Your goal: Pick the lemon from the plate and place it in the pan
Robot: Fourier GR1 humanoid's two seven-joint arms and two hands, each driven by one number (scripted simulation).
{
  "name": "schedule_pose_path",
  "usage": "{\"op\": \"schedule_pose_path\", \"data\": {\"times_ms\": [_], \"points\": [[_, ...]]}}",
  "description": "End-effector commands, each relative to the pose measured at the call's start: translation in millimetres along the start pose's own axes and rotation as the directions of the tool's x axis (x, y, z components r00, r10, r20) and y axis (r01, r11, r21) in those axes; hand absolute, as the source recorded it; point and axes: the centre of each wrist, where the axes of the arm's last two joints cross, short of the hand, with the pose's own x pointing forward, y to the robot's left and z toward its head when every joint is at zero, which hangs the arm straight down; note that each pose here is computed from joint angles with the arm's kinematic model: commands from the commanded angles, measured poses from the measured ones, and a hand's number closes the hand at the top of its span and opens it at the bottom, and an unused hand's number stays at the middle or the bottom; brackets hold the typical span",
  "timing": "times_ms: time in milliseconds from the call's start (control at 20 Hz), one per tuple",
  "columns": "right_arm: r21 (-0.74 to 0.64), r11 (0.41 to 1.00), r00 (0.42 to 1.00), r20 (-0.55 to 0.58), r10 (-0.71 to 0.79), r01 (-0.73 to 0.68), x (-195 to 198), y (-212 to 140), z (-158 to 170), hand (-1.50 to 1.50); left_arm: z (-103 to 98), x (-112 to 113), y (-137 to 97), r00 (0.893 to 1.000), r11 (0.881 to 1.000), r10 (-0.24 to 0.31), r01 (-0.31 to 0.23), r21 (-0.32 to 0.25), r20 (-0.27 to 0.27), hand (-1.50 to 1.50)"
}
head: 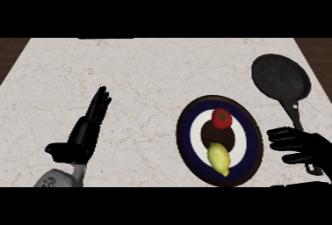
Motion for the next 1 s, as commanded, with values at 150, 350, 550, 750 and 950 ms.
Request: {"op": "schedule_pose_path", "data": {"times_ms": [150,350,550,750,950], "points": [[0.134,0.964,0.972,0.074,0.221,-0.229,4,-37,17,-1.50,16,-1,-7,1.000,0.999,-0.004,0.004,-0.043,0.011,0.00],[0.245,0.920,0.951,0.043,0.306,-0.307,10,-18,14,-1.50,21,-8,-2,1.000,1.000,0.025,-0.025,-0.013,0.007,0.00],[0.300,0.854,0.897,0.015,0.441,-0.425,34,17,-26,-1.50,3,12,-3,1.000,1.000,0.011,-0.011,-0.013,0.023,0.00],[0.485,0.705,0.808,0.006,0.590,-0.518,38,8,-21,-1.50,4,4,-15,1.000,0.999,0.009,-0.009,-0.031,0.014,0.00],[0.571,0.594,0.738,0.032,0.674,-0.567,20,56,-23,-1.50,12,7,-15,1.000,0.999,0.014,-0.013,-0.043,0.007,0.00]]}}
